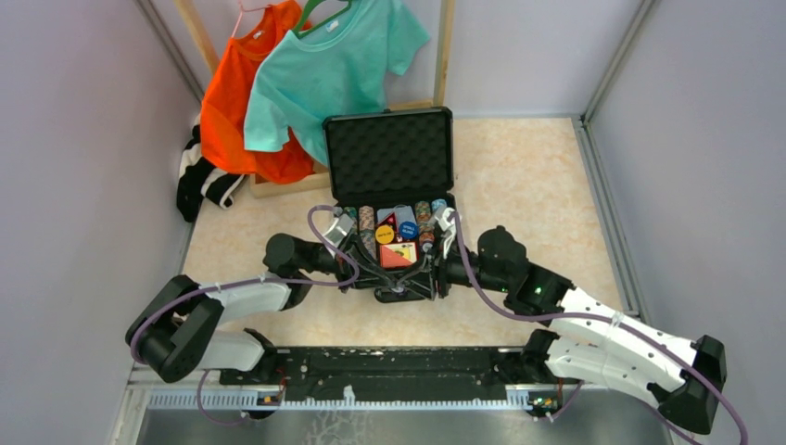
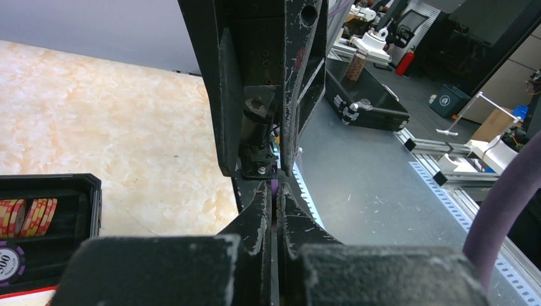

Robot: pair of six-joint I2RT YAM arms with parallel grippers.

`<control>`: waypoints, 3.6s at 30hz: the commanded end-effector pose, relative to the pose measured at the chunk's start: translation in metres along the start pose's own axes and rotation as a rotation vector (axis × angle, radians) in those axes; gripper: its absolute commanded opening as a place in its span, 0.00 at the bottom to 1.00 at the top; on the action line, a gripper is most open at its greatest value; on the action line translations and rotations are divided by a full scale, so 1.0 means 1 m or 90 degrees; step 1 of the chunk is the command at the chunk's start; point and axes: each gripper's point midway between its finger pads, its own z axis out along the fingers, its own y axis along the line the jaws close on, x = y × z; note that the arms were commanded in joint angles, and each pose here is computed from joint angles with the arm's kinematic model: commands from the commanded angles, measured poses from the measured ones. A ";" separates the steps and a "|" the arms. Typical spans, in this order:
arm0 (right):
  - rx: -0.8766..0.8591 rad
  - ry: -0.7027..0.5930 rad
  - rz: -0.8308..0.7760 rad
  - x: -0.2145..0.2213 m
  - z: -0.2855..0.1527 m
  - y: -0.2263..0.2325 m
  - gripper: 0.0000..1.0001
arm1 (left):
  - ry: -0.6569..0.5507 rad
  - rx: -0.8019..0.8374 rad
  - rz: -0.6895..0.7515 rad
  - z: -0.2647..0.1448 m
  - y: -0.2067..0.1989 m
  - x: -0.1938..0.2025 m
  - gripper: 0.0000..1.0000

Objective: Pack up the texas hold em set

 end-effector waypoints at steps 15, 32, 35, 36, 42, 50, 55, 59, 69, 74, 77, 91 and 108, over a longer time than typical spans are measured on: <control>-0.027 -0.025 -0.001 -0.005 0.004 0.004 0.20 | -0.012 0.034 0.051 0.004 -0.010 -0.015 0.04; 0.153 0.016 -0.152 -0.007 -0.012 -0.058 0.00 | -0.034 -0.125 0.011 -0.021 0.029 -0.018 0.59; 0.187 0.054 -0.196 0.000 -0.016 -0.082 0.00 | -0.024 -0.178 0.012 -0.027 0.041 -0.014 0.59; 0.193 0.066 -0.206 0.002 -0.016 -0.090 0.00 | -0.024 -0.184 0.016 -0.027 0.041 -0.014 0.59; 0.193 0.151 -0.259 0.010 -0.004 -0.141 0.00 | -0.026 -0.183 0.021 -0.028 0.039 -0.014 0.59; 0.174 0.178 -0.291 0.009 0.020 -0.178 0.00 | -0.019 -0.197 0.018 -0.033 0.041 -0.001 0.59; 0.165 0.202 -0.290 0.020 0.028 -0.191 0.00 | -0.017 -0.202 0.024 -0.034 0.042 0.001 0.59; 0.155 0.229 -0.283 0.034 0.033 -0.199 0.00 | -0.016 -0.205 0.028 -0.035 0.042 0.002 0.60; 0.190 0.268 -0.300 0.052 0.027 -0.220 0.00 | -0.012 -0.208 0.031 -0.036 0.045 0.003 0.60; 0.189 0.281 -0.295 0.061 0.029 -0.225 0.00 | -0.010 -0.208 0.030 -0.036 0.044 0.005 0.60; 0.194 0.295 -0.292 0.069 0.030 -0.230 0.00 | -0.010 -0.207 0.030 -0.036 0.044 0.005 0.60; 0.231 0.309 -0.293 0.074 0.030 -0.246 0.04 | -0.008 -0.206 0.027 -0.036 0.043 0.007 0.60; 0.279 0.261 -0.306 0.056 0.030 -0.254 0.28 | -0.009 -0.198 0.023 -0.036 0.041 0.007 0.60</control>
